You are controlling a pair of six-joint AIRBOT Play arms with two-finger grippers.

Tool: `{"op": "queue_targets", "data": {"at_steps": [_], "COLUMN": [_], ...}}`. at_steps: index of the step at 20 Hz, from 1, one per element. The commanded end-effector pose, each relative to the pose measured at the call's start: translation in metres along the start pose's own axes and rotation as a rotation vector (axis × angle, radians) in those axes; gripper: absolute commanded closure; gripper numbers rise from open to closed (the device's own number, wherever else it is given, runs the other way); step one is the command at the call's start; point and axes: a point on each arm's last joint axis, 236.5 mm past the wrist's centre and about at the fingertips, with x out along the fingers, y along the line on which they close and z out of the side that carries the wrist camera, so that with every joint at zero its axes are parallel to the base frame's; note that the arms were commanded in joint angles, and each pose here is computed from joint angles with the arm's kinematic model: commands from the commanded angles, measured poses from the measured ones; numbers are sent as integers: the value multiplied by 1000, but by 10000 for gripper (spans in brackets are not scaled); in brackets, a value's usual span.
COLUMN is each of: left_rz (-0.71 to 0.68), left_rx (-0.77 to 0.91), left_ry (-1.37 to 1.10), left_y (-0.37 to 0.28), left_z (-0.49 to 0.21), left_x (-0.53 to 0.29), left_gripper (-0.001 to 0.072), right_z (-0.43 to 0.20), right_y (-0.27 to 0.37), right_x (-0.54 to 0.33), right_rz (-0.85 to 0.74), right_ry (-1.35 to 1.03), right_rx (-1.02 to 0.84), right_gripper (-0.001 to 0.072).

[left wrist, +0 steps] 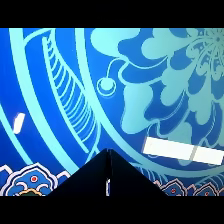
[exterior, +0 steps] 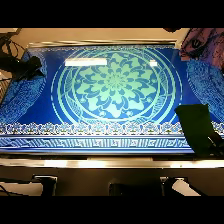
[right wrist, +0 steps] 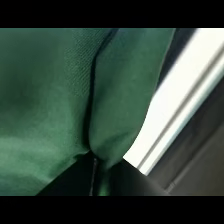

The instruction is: Fold the clothes and pants, and hang the long-sleeved shirts on hangers.

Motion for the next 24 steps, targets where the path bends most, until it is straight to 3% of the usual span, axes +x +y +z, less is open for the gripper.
{"op": "queue_targets", "data": {"at_steps": [1,5,7,9,11,13,16,18,21,23,24], "left_rz": [0,0,0,0,2,7,11,11,10,3,0], "left_rx": [0,0,0,0,-2,-8,-11,-11,-3,87,151], "left_ry": [0,0,0,0,7,23,36,36,34,16,-9], "left_y": [0,0,0,0,1,4,6,6,6,2,-2], "left_z": [0,0,0,0,-1,-5,-8,-8,-8,-5,-1], "left_x": [0,0,0,0,2,7,11,11,10,8,6], "left_gripper": [691,691,691,691,691,691,691,691,691,692,692], "right_z": [-10,-20,-27,-38,-36,-14,2,9,18,1,-16], "right_y": [-14,-19,-21,-20,0,33,84,95,135,176,203], "right_x": [1,0,-1,-3,-13,-43,-106,-129,-176,-201,-212], "right_rz": [-56,-79,-90,-88,18,191,466,532,722,764,783], "right_ry": [38,78,107,152,124,-20,-173,-215,-317,-399,-440], "right_rx": [39,59,61,49,-29,-66,-88,-82,-155,-353,-483], "right_gripper": [682,671,538,524,522,451,446,353,373,460,539]}}
